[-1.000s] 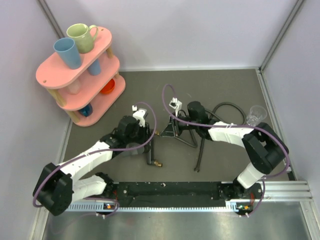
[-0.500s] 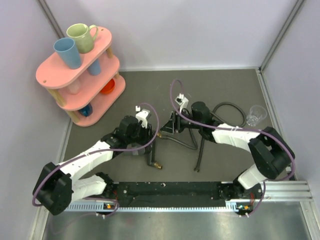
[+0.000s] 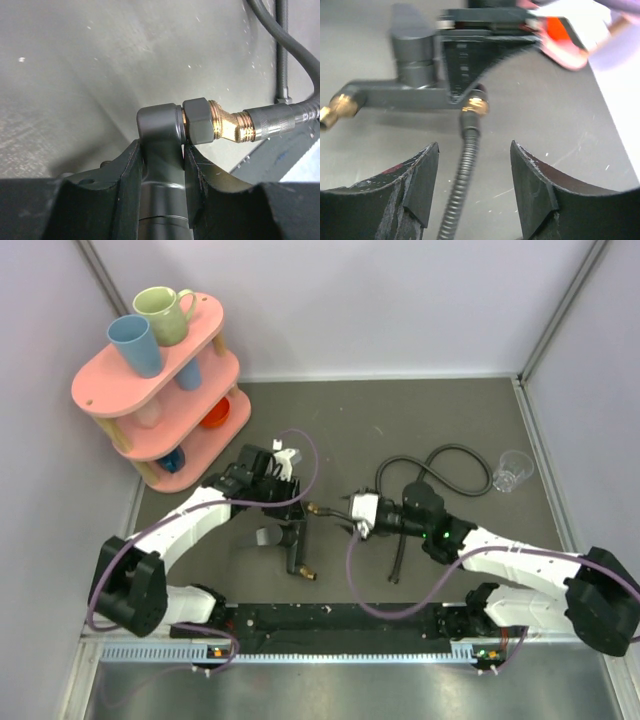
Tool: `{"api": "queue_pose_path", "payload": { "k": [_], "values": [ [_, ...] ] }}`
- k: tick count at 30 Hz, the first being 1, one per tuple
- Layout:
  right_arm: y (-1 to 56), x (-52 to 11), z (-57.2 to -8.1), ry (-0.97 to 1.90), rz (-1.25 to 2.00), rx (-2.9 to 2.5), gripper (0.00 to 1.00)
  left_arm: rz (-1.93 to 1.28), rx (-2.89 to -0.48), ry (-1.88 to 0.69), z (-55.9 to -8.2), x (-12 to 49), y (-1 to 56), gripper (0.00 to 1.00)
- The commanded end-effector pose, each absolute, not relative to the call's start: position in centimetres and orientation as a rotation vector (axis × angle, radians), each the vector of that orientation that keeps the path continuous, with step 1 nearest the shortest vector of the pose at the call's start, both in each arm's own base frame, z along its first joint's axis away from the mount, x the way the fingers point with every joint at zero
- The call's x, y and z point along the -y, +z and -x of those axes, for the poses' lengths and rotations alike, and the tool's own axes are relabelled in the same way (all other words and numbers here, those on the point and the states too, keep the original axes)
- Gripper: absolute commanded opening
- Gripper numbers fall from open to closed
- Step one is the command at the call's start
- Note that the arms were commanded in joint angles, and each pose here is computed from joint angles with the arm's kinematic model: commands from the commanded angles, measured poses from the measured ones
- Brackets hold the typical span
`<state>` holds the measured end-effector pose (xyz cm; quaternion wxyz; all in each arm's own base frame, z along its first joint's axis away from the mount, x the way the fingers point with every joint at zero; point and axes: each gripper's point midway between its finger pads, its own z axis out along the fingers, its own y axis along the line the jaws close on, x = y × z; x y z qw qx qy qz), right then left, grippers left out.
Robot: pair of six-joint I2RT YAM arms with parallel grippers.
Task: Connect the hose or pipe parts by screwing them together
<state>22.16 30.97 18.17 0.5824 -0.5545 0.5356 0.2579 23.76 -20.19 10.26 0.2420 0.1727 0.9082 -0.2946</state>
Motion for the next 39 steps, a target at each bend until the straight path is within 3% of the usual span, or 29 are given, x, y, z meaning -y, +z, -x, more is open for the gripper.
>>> {"api": "queue_pose_path", "payload": {
  "k": [1,8,20,23,25,26,28,31,39],
  "values": [
    [19.1,-31.9,-19.4,0.397,1.566,-0.791,0.6,-0.589,-2.51,-1.031,-22.8,22.6,13.5,0.0],
    [15.8,-33.6,-19.6,0.193,1.761,-0.79,0.61,-0.615,-2.594,-1.024,-22.4,22.4,12.3,0.0],
    [14.9,-35.8,-21.6,0.063,1.807,-0.828,0.49,-0.63,-2.623,-1.029,-22.0,22.3,11.9,0.0],
    [14.6,-36.1,-21.7,0.07,1.822,-0.846,0.4,-0.631,-2.622,-1.035,-22.0,22.4,11.9,0.0],
    [14.3,-36.2,-21.6,0.079,1.831,-0.856,0.26,-0.63,-2.619,-1.038,-22.0,22.4,12.0,0.0],
    [14.3,-36.3,-21.4,0.09,1.832,-0.861,0.11,-0.63,-2.622,-1.04,-22.0,22.4,12.0,0.0],
    [14.4,-36.7,-21.1,0.124,1.828,-0.859,0.0,-0.628,-2.613,-1.039,-22.1,22.5,12.1,0.0],
    [15.3,-37.3,-21.6,0.187,1.735,-0.947,0.0,-0.611,-2.57,-1.04,-22.6,22.7,12.5,0.0],
    [18.2,-38.8,-22.4,0.707,1.39,-1.26,0.0,-0.495,-2.234,-1.036,-24.7,23.4,15.6,0.0]
  ]
}}
